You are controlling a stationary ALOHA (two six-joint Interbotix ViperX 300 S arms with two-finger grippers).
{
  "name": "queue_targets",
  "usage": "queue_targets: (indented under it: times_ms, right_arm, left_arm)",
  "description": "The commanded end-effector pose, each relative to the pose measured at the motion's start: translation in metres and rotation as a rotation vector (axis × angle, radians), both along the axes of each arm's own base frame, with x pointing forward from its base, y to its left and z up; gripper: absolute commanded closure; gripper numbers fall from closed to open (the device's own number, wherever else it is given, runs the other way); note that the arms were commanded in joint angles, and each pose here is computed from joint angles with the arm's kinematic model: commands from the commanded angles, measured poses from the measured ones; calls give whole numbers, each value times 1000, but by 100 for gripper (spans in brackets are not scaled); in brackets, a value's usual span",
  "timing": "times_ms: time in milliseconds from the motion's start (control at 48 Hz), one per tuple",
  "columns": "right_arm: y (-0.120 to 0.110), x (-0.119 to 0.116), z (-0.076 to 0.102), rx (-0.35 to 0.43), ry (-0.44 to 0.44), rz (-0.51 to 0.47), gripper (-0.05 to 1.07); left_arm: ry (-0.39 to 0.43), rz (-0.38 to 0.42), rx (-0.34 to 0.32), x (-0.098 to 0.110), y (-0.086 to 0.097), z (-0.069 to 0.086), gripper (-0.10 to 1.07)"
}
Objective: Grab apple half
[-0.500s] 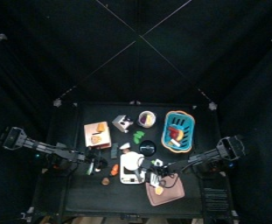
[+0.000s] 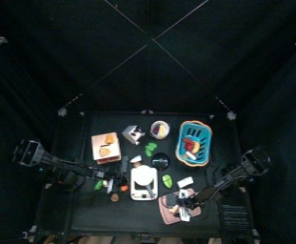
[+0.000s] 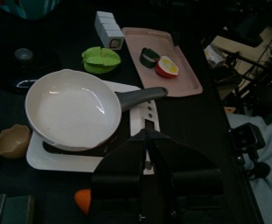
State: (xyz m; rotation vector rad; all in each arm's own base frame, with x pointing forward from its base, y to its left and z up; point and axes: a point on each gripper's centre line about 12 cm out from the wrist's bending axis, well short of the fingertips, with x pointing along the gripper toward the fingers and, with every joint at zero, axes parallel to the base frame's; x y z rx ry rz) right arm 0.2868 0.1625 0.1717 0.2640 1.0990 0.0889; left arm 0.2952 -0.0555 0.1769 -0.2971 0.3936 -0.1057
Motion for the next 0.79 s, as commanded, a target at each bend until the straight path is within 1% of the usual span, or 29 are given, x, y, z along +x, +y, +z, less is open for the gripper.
queue_targets:
  times_ms: [0, 167, 271, 333, 521, 771]
  right_arm:
    - [1, 4, 4, 1, -13, 2, 9]
    - [-1, 4, -9, -42, 11, 17, 9]
    - [-1, 6, -13, -53, 17, 22, 9]
    - [-1, 6, -14, -57, 18, 25, 8]
    - [-3, 6, -22, -86, 33, 35, -1]
    - [-4, 9, -34, -138, 44, 65, -1]
  left_arm:
    - [-31, 15, -22, 10, -2, 5, 48]
    - [-6, 32, -30, 15, -1, -5, 48]
    - [5, 35, -32, 18, -2, -8, 48]
    - [6, 35, -30, 19, -2, -9, 48]
    - [1, 35, -33, 18, -2, -7, 48]
    - [1, 35, -33, 17, -2, -7, 48]
